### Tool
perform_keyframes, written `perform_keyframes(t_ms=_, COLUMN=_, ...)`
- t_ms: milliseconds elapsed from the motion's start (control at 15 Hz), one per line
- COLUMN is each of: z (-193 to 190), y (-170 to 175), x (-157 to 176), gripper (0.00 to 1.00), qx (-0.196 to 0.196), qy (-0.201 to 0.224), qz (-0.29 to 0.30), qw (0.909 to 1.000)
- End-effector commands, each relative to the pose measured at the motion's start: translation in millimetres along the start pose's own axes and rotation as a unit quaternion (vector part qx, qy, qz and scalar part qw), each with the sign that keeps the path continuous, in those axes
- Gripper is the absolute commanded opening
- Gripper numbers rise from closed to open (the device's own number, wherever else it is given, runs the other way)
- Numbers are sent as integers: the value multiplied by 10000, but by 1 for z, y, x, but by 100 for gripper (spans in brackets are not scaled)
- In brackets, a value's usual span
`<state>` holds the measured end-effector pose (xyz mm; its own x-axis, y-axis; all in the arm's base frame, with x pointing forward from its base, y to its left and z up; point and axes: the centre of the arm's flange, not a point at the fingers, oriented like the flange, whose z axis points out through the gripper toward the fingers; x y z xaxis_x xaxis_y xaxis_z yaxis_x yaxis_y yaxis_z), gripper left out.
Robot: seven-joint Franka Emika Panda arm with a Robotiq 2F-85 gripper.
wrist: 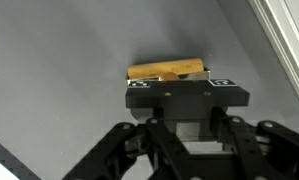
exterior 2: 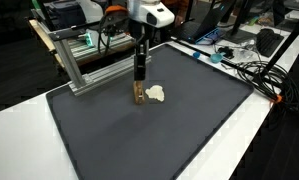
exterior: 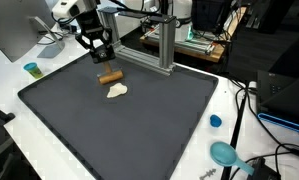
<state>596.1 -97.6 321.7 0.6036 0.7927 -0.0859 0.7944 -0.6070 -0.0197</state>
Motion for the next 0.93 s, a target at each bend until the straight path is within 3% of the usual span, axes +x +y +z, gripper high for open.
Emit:
perform_keyframes(t_ms=0, z=-37, y=-16, x=-5, gripper=21, qx=67, qy=476, qz=-174, qw=9987)
perform_keyframes(t_ms=267, z=-68, y=-38, x=-6, gripper=21, qx=66, qy=568, qz=-65, qw=9983)
perform_keyframes(t_ms=533, z=-96, y=-91, x=-10, gripper=21, qx=40, qy=632, qz=299, qw=9975)
perform_keyframes(t_ms=800, z=-124, y=-135, x=-27, gripper=21, qx=-56, qy=1178, qz=821, qw=9896)
perform_keyframes(t_ms=867, z=-124, y=-147, x=-40, gripper=21, qx=2, qy=1189, qz=496, qw=9917)
